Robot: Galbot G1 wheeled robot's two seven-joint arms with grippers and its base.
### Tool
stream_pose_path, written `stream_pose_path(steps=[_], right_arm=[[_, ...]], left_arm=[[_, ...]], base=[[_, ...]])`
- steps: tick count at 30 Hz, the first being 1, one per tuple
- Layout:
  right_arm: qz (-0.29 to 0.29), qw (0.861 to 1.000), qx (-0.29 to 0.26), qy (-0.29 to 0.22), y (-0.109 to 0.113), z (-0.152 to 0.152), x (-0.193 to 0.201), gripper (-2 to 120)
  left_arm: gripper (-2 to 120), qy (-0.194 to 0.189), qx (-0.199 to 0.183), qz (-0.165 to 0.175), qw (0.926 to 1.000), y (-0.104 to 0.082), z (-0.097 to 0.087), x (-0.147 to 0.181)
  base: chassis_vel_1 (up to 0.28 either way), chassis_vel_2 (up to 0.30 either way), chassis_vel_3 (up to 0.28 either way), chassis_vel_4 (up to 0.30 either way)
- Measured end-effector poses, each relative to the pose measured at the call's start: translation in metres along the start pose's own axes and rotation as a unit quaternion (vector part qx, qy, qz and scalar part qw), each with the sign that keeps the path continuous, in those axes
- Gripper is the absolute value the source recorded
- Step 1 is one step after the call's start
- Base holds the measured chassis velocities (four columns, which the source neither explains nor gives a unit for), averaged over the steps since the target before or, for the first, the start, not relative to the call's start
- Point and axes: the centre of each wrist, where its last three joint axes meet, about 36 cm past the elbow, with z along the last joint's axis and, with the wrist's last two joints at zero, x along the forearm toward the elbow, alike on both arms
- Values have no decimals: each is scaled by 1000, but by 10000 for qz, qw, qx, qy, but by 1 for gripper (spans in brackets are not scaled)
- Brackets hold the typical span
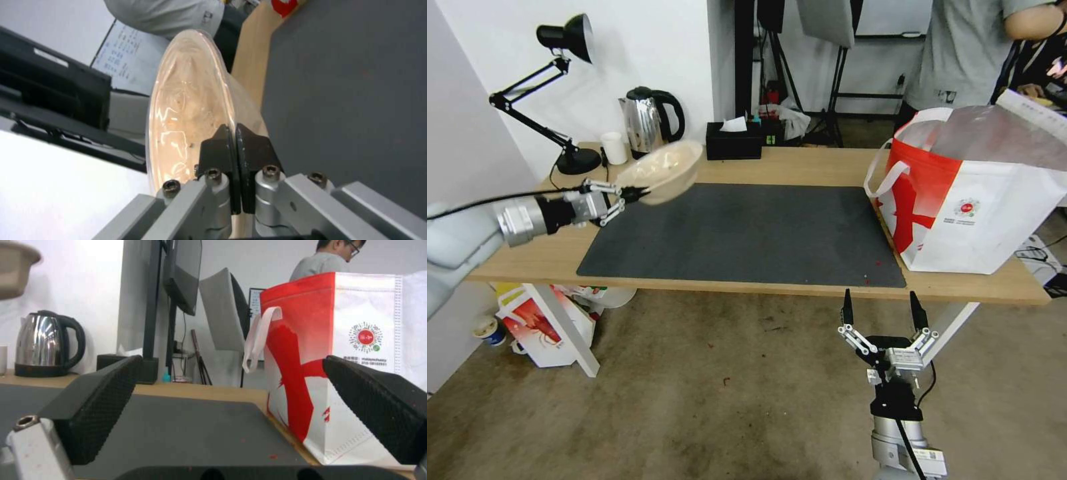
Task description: Pick up the trash from the table and place it into the takeout bag.
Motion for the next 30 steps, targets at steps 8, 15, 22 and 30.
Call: stream_pose_path(steps=[8, 15, 22, 30], right_arm=[[0, 10000, 0, 0, 0, 0, 0, 100], [0, 10000, 0, 0, 0, 0, 0, 100], [0, 10000, 0, 0, 0, 0, 0, 100], [0, 10000, 0, 0, 0, 0, 0, 100]], left_arm=[[0, -228, -28, 177, 9996, 8, -10, -33], [0, -412, -53, 271, 9988, 14, -16, -62], [0, -502, -55, 313, 9982, 17, -18, -78], [0, -646, -60, 394, 9971, 18, -24, -98]], base=[[0, 0, 0, 0], [0, 0, 0, 0], [0, 0, 0, 0], [0, 0, 0, 0]])
